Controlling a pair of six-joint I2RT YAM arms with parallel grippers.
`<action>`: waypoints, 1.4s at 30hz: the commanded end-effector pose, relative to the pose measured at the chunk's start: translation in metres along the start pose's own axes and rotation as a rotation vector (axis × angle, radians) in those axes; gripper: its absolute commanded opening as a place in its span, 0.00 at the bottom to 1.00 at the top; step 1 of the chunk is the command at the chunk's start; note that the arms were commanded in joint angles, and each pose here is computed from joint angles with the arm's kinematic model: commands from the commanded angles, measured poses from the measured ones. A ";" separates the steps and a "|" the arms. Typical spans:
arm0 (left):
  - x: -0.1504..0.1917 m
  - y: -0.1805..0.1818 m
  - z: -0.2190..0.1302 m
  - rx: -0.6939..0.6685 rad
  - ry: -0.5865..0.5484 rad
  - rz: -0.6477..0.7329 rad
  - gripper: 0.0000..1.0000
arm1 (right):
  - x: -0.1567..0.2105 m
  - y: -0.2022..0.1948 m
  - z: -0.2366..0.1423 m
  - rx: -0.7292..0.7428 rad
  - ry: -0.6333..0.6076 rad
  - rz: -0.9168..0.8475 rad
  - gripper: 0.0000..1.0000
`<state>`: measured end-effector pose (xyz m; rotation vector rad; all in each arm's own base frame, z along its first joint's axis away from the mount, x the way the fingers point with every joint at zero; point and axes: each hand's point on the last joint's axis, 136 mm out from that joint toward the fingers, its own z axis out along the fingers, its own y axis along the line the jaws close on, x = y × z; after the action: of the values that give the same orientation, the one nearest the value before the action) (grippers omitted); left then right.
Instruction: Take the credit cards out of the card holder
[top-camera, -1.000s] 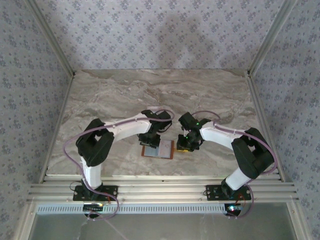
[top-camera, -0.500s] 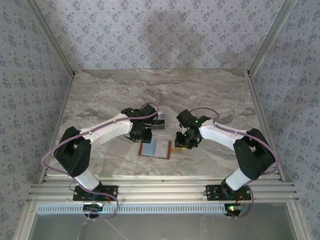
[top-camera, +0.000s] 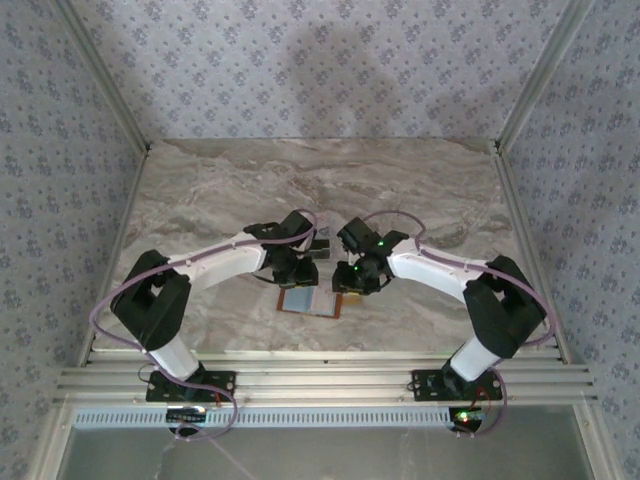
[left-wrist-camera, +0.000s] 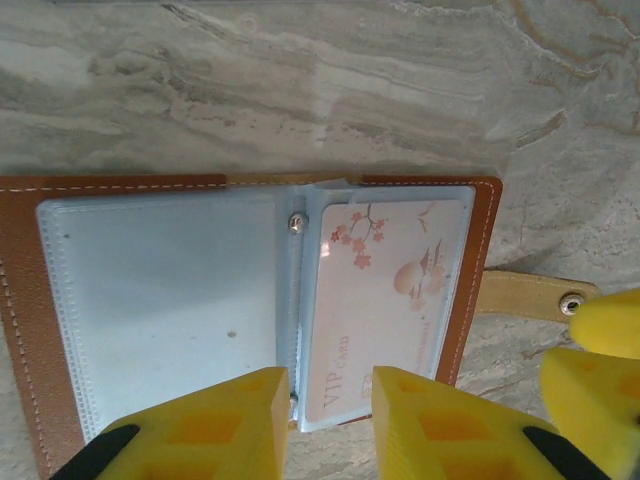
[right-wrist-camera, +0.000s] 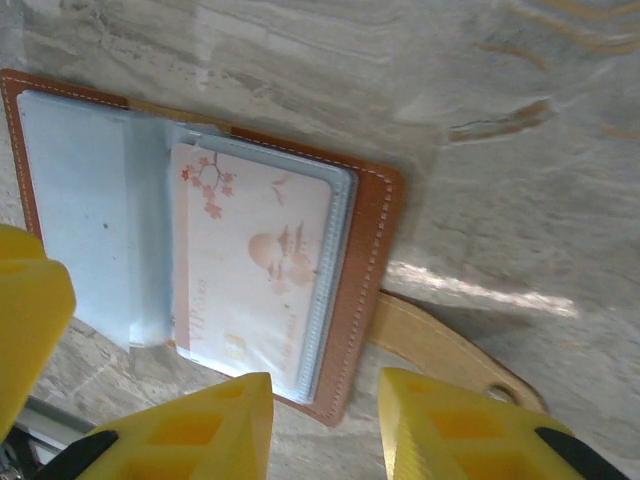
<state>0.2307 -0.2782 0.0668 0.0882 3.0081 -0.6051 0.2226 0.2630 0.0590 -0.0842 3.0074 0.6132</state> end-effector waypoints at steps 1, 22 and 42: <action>-0.002 -0.002 0.004 0.029 0.007 -0.023 0.29 | 0.000 0.006 0.015 -0.002 0.021 0.035 0.37; 0.002 -0.007 0.018 0.063 0.055 -0.049 0.30 | 0.004 -0.036 0.043 0.202 0.070 -0.007 0.36; 0.005 -0.001 0.039 0.085 0.072 -0.091 0.20 | 0.004 -0.041 0.040 0.235 0.081 -0.024 0.31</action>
<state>0.2291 -0.2938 0.0391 0.0034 3.0440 -0.7350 0.2293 0.2612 0.0205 -0.1420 3.0793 0.4008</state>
